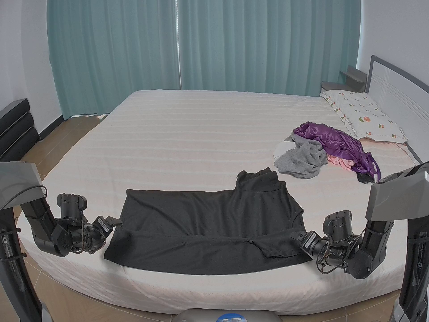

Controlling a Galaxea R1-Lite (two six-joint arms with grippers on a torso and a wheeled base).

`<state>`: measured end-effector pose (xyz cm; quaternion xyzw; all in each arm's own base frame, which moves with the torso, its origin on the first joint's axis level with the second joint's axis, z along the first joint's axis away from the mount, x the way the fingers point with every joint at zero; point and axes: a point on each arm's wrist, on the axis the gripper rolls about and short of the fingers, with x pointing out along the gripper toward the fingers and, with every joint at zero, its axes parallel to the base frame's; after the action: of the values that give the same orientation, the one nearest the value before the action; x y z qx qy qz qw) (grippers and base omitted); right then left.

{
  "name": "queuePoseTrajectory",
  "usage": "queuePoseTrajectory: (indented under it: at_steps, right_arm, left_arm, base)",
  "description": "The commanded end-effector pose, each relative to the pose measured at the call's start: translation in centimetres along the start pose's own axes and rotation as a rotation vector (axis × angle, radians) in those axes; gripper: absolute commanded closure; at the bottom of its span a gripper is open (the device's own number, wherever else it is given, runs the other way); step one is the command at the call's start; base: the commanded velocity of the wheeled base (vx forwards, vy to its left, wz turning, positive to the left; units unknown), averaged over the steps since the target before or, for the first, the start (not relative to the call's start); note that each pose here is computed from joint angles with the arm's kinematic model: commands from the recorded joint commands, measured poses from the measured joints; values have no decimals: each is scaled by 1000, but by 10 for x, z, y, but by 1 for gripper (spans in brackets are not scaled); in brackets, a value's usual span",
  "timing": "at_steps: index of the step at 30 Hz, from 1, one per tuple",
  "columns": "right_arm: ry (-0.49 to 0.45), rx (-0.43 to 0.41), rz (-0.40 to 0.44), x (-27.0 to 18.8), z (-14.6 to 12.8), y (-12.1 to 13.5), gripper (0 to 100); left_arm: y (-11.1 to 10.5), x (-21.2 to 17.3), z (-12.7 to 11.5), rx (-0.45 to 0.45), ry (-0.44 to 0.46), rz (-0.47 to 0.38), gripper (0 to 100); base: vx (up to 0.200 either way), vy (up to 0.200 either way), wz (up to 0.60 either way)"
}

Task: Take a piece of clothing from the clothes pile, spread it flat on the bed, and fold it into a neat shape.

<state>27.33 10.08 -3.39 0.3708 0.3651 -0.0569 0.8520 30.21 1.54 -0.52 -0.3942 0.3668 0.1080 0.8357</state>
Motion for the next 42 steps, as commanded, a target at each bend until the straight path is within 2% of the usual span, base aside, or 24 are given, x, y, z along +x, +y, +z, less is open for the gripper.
queuePoseTrajectory:
  at_steps: [1, 5, 8, 14, 24, 38, 39, 42]
  right_arm:
    - [15, -6, -15, -5, -3, -2, 0]
    - [-5, -2, 22, -16, 3, 6, 0]
    - [-44, 3, 82, -31, 14, 19, 0]
    - [-45, 1, 105, -34, 18, 28, 0]
    - [0, -49, 17, 5, 6, 9, 0]
    - [22, -63, -6, 17, -2, 4, 0]
    - [18, -61, 0, 17, -1, 4, 100]
    - [7, -58, 4, 17, 0, 4, 100]
  left_arm:
    - [0, 0, 0, -1, -2, -1, 0]
    - [0, 0, 0, -1, -2, -1, 0]
    - [0, 0, 0, -1, -2, -1, 0]
    - [0, 0, 0, -1, -1, 0, 0]
    - [0, 0, 0, -1, -1, 0, 0]
    - [0, 0, 0, -1, -1, 0, 0]
    - [0, 0, 0, -1, -1, 0, 0]
    - [0, 0, 0, -1, -1, 0, 0]
  base:
    - [0, 0, 0]
    - [0, 0, 0]
    - [0, 0, 0]
    - [0, 0, 0]
    - [0, 0, 0]
    - [0, 0, 0]
    - [0, 0, 0]
    - [0, 0, 0]
